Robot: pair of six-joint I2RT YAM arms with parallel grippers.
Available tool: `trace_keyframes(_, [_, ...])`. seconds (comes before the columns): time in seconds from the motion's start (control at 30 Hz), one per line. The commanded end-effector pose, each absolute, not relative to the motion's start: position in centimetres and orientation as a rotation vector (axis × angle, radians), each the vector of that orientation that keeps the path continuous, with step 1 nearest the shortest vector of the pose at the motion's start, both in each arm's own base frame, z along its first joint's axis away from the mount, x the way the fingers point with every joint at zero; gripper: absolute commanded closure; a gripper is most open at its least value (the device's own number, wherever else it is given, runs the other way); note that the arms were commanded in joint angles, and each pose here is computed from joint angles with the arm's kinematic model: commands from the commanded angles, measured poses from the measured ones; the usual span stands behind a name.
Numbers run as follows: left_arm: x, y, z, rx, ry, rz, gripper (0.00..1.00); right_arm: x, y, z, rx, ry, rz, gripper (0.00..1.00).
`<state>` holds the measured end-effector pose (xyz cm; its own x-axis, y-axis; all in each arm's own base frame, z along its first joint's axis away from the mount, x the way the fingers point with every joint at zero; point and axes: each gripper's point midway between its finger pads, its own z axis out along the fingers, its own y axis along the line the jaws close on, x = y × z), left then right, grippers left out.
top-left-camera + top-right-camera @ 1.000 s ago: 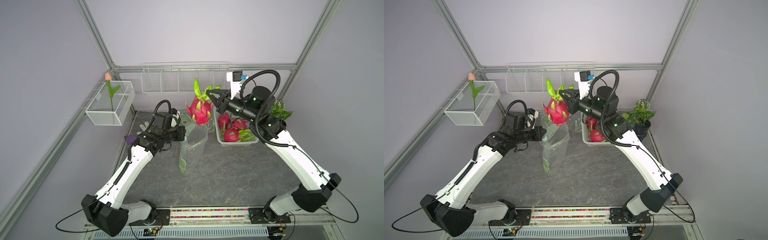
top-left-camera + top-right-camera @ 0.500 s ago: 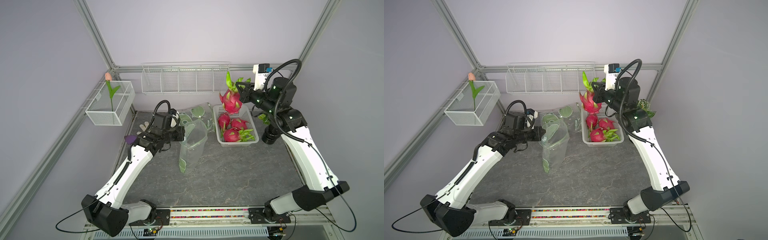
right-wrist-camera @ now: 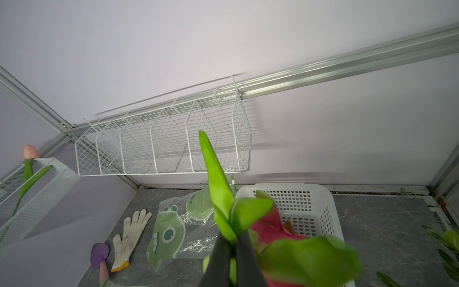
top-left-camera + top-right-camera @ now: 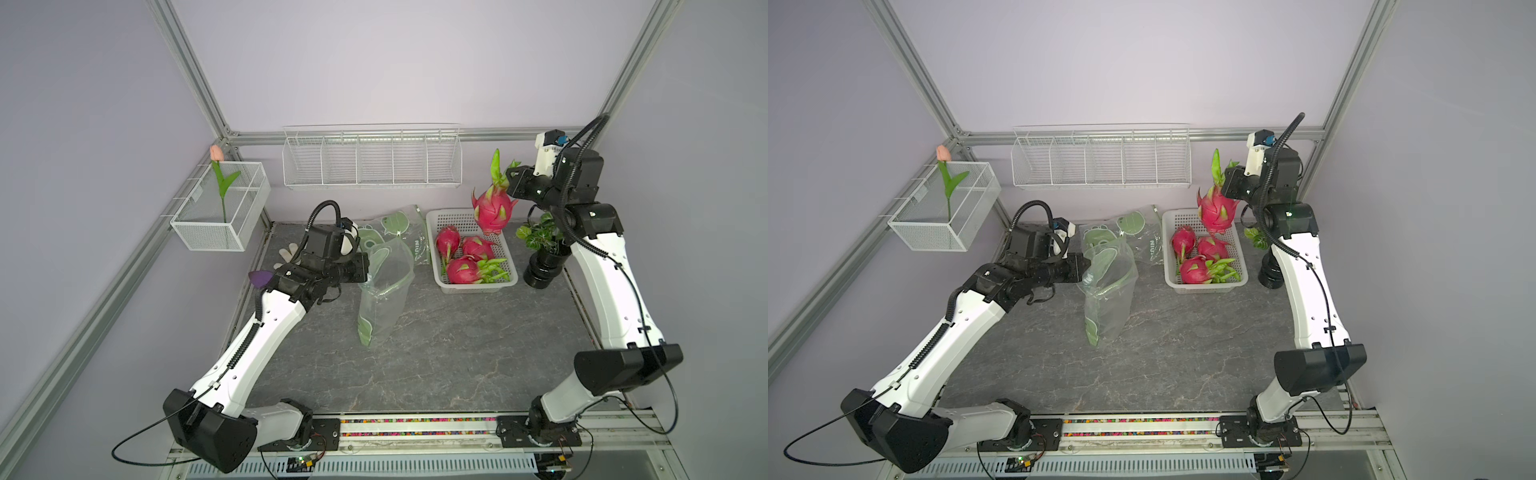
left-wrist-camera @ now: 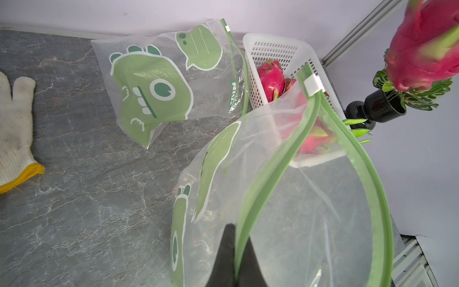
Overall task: Open the zip-top bag and take out the dragon fruit
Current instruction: Place the dragon fruit in the basket.
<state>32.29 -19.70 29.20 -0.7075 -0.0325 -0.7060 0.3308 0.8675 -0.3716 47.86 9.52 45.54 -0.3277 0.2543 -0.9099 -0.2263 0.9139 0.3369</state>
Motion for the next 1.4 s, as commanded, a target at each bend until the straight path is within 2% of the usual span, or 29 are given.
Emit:
trace_keyframes(0.0, [32.5, -19.6, 29.0, 0.226, 2.296, -0.606, 1.00, 49.3, 9.1, 46.7, 0.015, 1.795, 0.455, 0.93])
trace_keyframes(0.53, [32.0, -19.2, 29.2, 0.225, 2.296, -0.597, 1.00, 59.6, 8.5, 39.2, 0.044, 1.978, 0.292, 0.93])
trace_keyframes(1.0, [31.8, -18.9, 28.8, 0.223, 2.305, -0.586, 1.00, 63.4, 7.7, 32.5, 0.084, 2.056, 0.209, 0.93])
trace_keyframes(1.37, [31.8, -18.8, 28.7, 0.222, 2.310, -0.578, 1.00, 64.9, 7.7, 29.3, 0.060, 2.088, 0.178, 0.93])
